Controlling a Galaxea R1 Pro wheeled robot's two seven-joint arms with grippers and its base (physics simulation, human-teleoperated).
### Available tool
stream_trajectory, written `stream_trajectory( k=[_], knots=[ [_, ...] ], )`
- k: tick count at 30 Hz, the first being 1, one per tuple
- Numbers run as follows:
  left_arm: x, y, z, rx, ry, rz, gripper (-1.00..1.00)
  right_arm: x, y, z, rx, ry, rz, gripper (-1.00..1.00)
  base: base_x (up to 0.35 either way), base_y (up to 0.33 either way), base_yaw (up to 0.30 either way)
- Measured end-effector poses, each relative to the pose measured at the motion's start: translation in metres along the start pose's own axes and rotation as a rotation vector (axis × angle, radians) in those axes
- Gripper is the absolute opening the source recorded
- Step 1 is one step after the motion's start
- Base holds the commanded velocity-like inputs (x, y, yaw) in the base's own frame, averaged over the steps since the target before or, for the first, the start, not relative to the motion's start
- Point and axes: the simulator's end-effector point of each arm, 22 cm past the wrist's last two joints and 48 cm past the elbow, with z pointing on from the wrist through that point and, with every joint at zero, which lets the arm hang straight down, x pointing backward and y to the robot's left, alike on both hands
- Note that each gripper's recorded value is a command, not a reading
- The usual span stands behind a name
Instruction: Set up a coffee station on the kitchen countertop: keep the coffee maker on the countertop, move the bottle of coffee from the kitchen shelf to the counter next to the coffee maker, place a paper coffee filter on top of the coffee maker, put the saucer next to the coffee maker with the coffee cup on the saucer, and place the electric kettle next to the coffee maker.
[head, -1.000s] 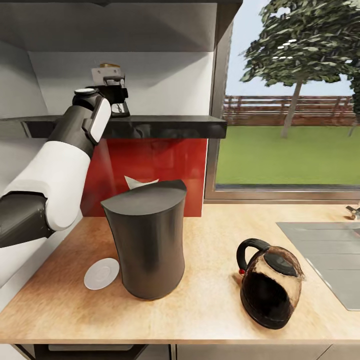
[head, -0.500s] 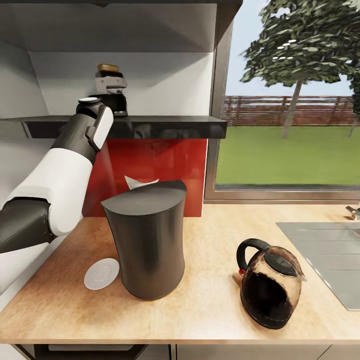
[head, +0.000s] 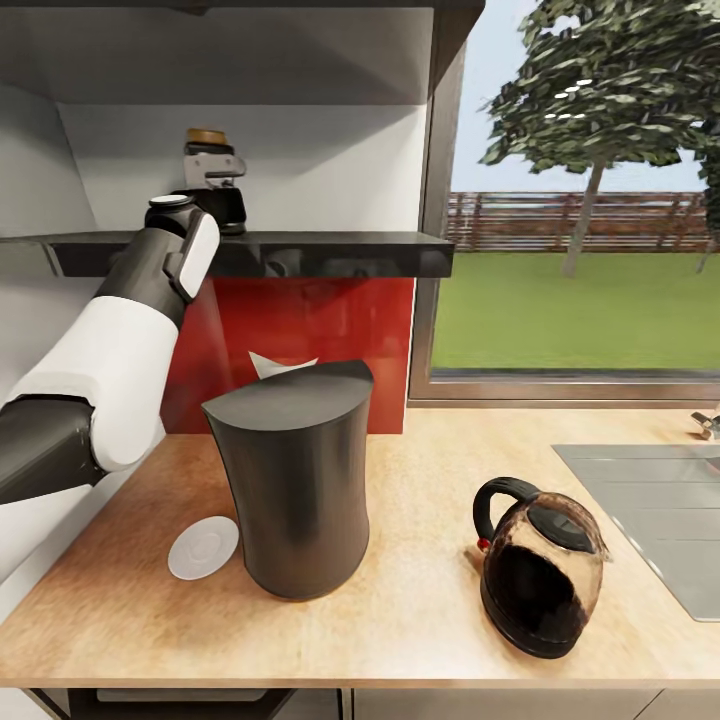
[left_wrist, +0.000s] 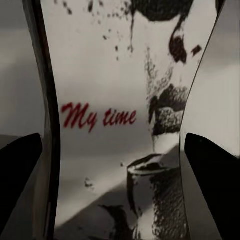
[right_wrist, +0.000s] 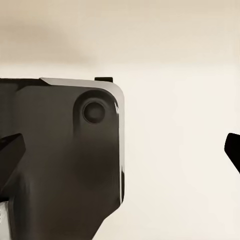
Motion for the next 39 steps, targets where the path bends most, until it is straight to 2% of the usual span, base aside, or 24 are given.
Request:
stream_trajectory(
  k=[5,7,12,28,39],
  knots=[
    [0.000,0.002,0.001,-0.004,-0.001,0.002,-1.00,0.000,0.000,0.000,-0.001,0.001,0.000,1.00,0.000,0.000,0.000],
    [-0.011,0.001,-0.002,-0.001,-0.023,0.000,-1.00,0.000,0.000,0.000,0.000,0.001,0.000,1.00,0.000,0.000,0.000],
    [-0.018,0.001,-0.004,0.000,-0.034,-0.004,-1.00,0.000,0.000,0.000,0.000,0.001,0.001,1.00,0.000,0.000,0.000],
    [-0.015,-0.001,-0.005,0.002,-0.015,0.002,-1.00,-0.001,0.001,0.000,-0.001,0.000,0.000,1.00,0.000,0.000,0.000],
    [-0.014,-0.002,-0.004,0.002,-0.014,0.004,-1.00,0.000,0.001,0.000,-0.001,0.002,-0.002,1.00,-0.261,-0.005,0.000]
  ],
)
